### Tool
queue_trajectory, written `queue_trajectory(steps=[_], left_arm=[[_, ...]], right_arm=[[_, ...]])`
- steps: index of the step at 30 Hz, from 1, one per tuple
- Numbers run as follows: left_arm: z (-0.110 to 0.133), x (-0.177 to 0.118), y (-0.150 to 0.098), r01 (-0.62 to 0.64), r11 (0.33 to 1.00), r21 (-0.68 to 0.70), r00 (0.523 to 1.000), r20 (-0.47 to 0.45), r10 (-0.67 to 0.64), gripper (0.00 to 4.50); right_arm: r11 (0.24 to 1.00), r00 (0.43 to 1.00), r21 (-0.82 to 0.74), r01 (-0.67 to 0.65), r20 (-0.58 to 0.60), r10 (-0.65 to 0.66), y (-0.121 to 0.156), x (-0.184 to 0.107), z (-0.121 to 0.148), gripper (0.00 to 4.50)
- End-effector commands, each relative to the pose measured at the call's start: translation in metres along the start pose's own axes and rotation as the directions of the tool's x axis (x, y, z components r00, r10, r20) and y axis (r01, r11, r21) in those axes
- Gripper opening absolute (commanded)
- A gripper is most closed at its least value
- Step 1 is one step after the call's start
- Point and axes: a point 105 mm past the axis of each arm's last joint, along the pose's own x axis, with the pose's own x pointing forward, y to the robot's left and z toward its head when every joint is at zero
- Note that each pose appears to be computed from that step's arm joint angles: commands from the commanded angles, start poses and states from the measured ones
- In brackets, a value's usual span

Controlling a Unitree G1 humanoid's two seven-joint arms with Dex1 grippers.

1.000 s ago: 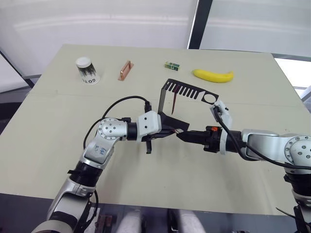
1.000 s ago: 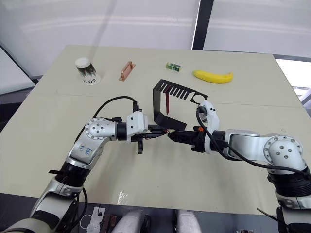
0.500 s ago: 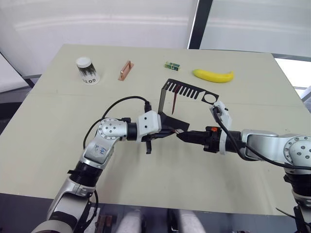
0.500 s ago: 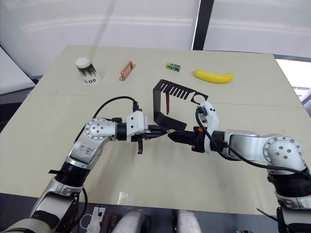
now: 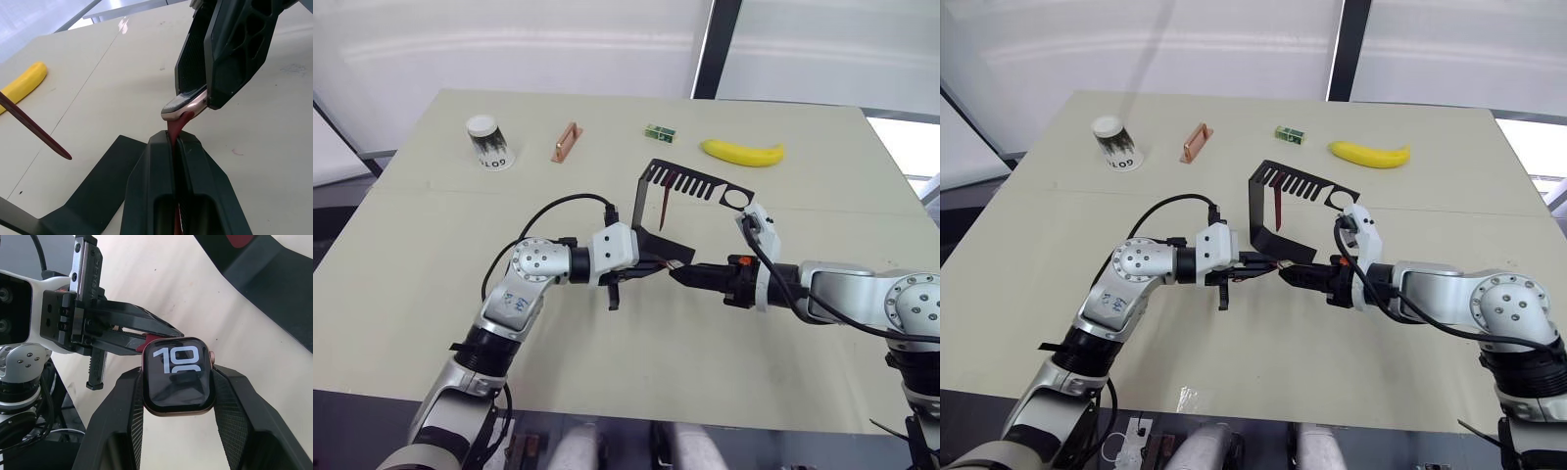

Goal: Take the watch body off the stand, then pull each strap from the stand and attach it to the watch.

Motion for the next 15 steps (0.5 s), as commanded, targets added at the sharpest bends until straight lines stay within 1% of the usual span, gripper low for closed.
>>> queue_trajectory(steps=[1,15], left_arm=[[0.0162,0.0033,0.0025,-0.004,0.999,0.043,0.999,0.05,0.002,0.18],[0.0163,0.0042,0.0027,0.0,0.999,0.04,0.999,0.05,-0.002,0.18]], right_arm=[[0.998,0.999,-0.049,-0.042,0.006,0.042,0.0138,-0.0009,0.0034,1.51],[0.997,1.0,-0.066,-0.03,0.004,0.031,0.0133,-0.0012,0.0018,1.51]])
